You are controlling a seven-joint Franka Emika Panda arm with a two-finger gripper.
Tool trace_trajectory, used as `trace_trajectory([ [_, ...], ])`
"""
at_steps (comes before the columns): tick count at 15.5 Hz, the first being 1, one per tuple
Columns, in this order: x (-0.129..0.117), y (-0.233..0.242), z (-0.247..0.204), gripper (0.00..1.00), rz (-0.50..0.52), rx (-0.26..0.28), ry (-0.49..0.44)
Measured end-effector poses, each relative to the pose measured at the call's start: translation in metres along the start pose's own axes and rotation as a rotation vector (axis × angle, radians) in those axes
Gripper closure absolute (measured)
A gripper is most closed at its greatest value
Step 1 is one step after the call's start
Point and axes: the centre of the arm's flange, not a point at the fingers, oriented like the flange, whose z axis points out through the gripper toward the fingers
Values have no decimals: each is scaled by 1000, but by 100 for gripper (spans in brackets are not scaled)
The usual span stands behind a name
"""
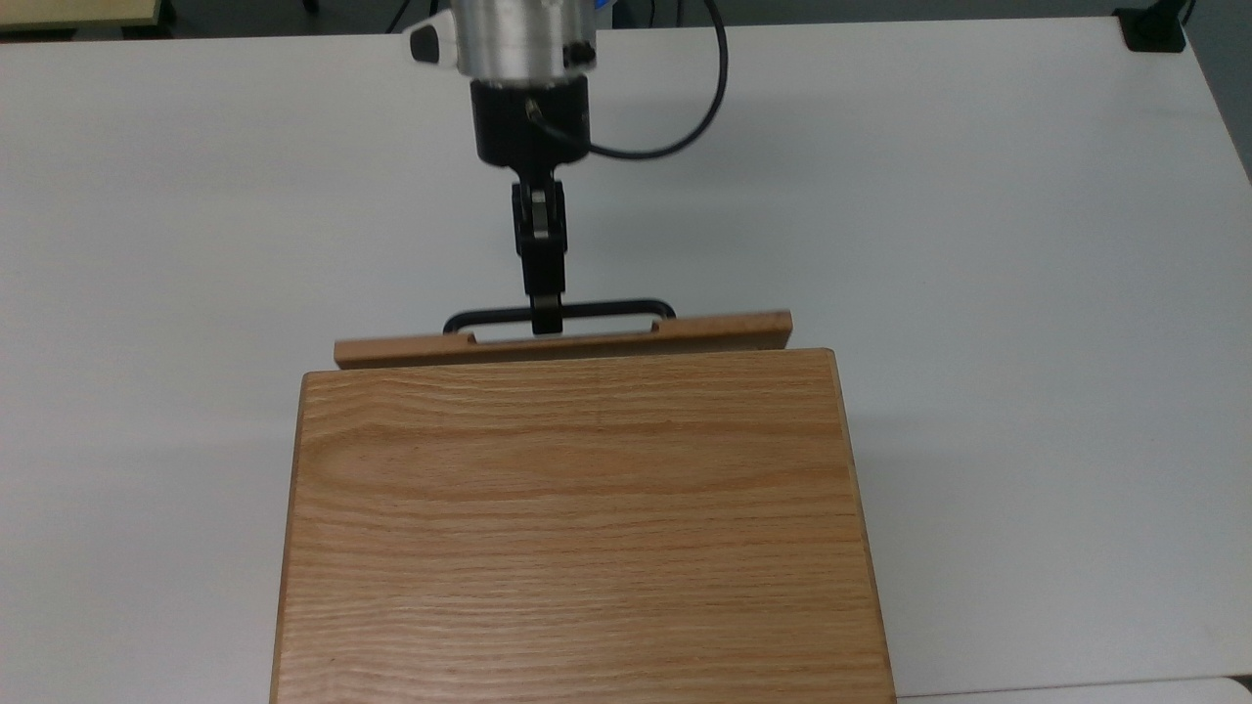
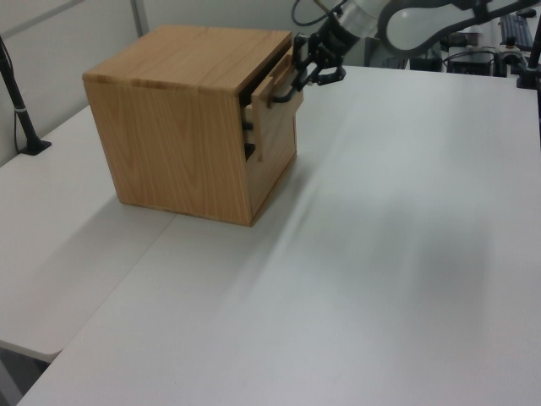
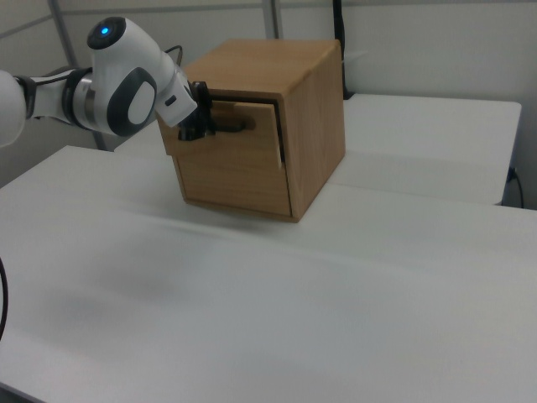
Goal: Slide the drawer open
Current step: 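Pull the gripped handle straight out, sliding the upper drawer open, then release the handle and raise the gripper away from the drawer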
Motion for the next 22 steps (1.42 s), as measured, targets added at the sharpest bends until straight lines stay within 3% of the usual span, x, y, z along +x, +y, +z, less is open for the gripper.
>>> trace_trajectory([
  [12,21,75,-64,85,-37,-36,-66],
  [22,31,116,-106,85,-55,-120,-133],
])
